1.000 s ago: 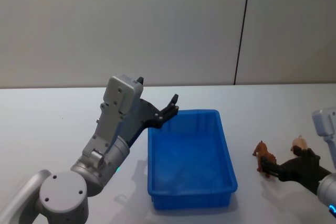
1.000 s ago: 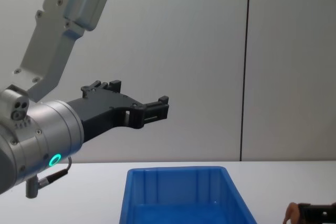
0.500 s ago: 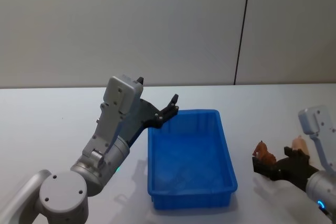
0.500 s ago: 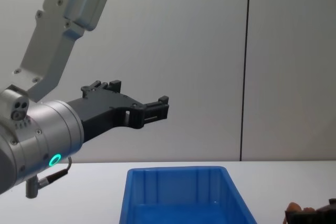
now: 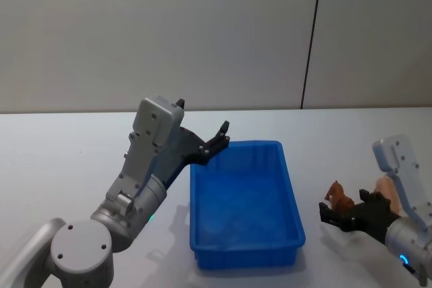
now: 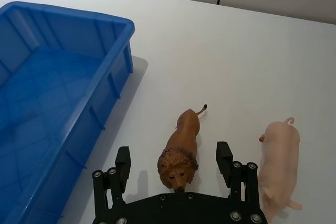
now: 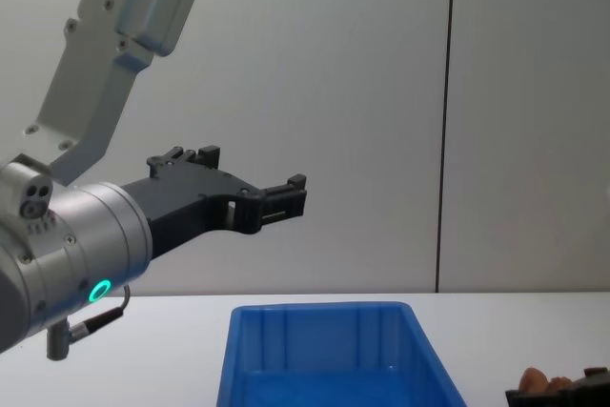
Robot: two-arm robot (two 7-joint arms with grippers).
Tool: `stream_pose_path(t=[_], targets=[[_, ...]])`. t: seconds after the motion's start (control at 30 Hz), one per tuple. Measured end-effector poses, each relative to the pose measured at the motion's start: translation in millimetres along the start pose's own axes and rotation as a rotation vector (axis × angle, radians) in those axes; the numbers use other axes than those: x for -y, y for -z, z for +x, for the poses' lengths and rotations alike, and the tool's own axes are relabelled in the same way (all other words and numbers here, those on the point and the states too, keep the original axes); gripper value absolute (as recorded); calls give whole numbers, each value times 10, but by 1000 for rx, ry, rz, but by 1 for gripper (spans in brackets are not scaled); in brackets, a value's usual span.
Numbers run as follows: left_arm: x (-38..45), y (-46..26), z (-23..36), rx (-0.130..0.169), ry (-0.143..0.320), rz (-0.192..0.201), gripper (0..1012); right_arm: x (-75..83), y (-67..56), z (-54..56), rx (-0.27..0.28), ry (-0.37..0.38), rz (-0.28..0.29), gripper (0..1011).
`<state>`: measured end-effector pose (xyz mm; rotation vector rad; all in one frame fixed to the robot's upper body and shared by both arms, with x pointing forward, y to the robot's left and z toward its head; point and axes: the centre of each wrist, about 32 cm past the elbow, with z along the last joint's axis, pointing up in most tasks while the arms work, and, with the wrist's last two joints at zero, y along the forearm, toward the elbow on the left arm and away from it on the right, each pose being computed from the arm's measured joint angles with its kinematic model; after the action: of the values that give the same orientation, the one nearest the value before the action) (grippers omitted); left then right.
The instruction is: Pick up the two dolls from the table and place them into the box.
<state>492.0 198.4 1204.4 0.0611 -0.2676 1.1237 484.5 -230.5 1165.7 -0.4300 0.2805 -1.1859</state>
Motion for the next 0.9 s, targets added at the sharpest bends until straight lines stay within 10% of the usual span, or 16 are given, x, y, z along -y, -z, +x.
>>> stream_pose_path(t=[0.9], targets=[[0, 0, 0, 0, 0, 0, 999, -47, -11, -18, 5, 4, -13, 405]])
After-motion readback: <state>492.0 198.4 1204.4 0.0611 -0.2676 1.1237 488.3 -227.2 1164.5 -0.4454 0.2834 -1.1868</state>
